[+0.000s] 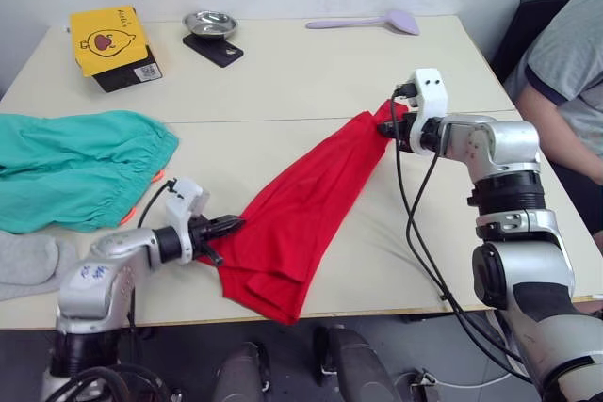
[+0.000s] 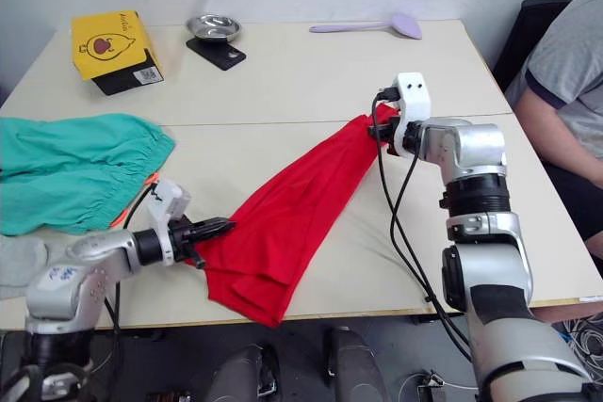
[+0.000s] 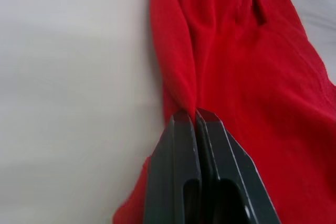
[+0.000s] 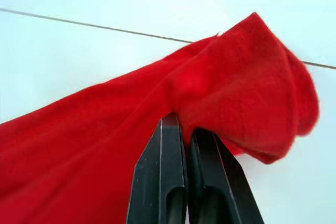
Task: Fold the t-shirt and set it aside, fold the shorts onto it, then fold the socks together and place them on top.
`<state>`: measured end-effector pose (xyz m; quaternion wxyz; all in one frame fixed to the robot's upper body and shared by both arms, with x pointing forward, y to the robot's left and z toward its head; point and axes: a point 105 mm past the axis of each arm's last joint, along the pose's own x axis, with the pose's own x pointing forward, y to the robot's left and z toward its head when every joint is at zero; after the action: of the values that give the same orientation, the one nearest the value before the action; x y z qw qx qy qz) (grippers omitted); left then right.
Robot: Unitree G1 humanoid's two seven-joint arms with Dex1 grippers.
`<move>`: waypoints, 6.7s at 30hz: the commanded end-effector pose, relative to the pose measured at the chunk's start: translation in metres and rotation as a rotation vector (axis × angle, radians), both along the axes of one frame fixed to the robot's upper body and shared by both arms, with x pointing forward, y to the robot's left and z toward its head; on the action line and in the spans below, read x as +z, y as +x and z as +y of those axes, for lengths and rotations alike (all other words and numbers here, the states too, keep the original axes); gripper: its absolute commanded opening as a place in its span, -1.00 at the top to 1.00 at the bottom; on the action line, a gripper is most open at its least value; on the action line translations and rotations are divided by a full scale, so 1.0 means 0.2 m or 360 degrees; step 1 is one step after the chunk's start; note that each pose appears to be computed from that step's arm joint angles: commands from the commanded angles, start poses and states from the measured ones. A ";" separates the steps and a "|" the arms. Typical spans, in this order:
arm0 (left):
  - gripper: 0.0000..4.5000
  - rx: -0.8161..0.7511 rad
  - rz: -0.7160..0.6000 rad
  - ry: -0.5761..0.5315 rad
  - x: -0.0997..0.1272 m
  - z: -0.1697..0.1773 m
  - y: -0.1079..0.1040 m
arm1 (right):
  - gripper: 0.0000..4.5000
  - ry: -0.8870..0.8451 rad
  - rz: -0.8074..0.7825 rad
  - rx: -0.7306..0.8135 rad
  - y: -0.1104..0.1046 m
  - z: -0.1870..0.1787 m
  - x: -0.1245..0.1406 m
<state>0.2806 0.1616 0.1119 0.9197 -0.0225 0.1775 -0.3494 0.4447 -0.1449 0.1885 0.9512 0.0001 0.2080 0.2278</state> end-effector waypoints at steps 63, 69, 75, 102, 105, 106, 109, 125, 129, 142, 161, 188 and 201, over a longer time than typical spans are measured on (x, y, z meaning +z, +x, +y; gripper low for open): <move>-0.73 -0.0597 0.0231 0.0125 0.11 -0.57 0.69 | -0.73 0.0585 0.1018 0.0692 -1.06 0.49 -0.54; 0.06 -0.0480 0.0244 -0.0006 0.10 -0.58 0.71 | 0.17 0.0578 0.1013 0.0637 -1.05 0.49 -0.55; 0.86 -0.0308 0.0293 -0.0203 0.09 -0.57 0.74 | 1.00 0.0665 0.0921 0.0602 -1.02 0.47 -0.50; 0.99 0.0375 -0.0162 -0.0427 0.19 -0.13 0.59 | 1.00 0.0379 0.0799 0.0572 -0.83 0.14 -0.37; 0.99 0.0456 -0.0143 -0.0428 0.16 -0.07 0.54 | 1.00 0.0375 0.0781 0.0580 -0.81 0.13 -0.36; 0.99 0.0471 -0.0151 -0.0423 0.16 -0.05 0.52 | 1.00 0.0361 0.0777 0.0586 -0.80 0.13 -0.37; 0.99 0.0485 -0.0200 -0.0387 0.16 -0.02 0.51 | 1.00 0.0329 0.0750 0.0667 -0.82 0.14 -0.37; -0.71 -0.0506 -0.0676 0.0705 0.15 0.22 0.18 | -0.85 -0.0468 -0.0254 0.1189 -0.82 -0.18 -0.23; -0.99 -0.0840 -0.1053 0.0948 0.15 0.19 0.10 | -0.87 -0.0923 -0.0690 0.1530 -0.83 -0.25 -0.30; -0.99 -0.1549 -0.1502 0.1279 -0.01 0.02 0.09 | -0.87 -0.1182 -0.1325 0.2055 -0.92 -0.09 -0.48; -0.99 -0.2130 -0.1606 0.0958 -0.15 -0.14 -0.19 | -0.87 -0.1006 -0.1459 0.2177 -1.05 0.11 -0.51; 0.99 -0.2140 -0.0689 0.0659 -0.20 -0.01 -0.51 | 1.00 -0.0838 -0.1265 0.2104 -1.16 0.02 -0.43; 0.99 -0.1688 -0.0549 0.0514 -0.11 0.05 -0.57 | 1.00 -0.0680 -0.1113 0.2135 -1.28 -0.03 -0.41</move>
<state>0.1691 0.1660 0.0872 0.6313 0.2567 0.0587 -0.7295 0.1889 -0.1476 0.0977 0.6038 -0.3708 -0.1050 0.6978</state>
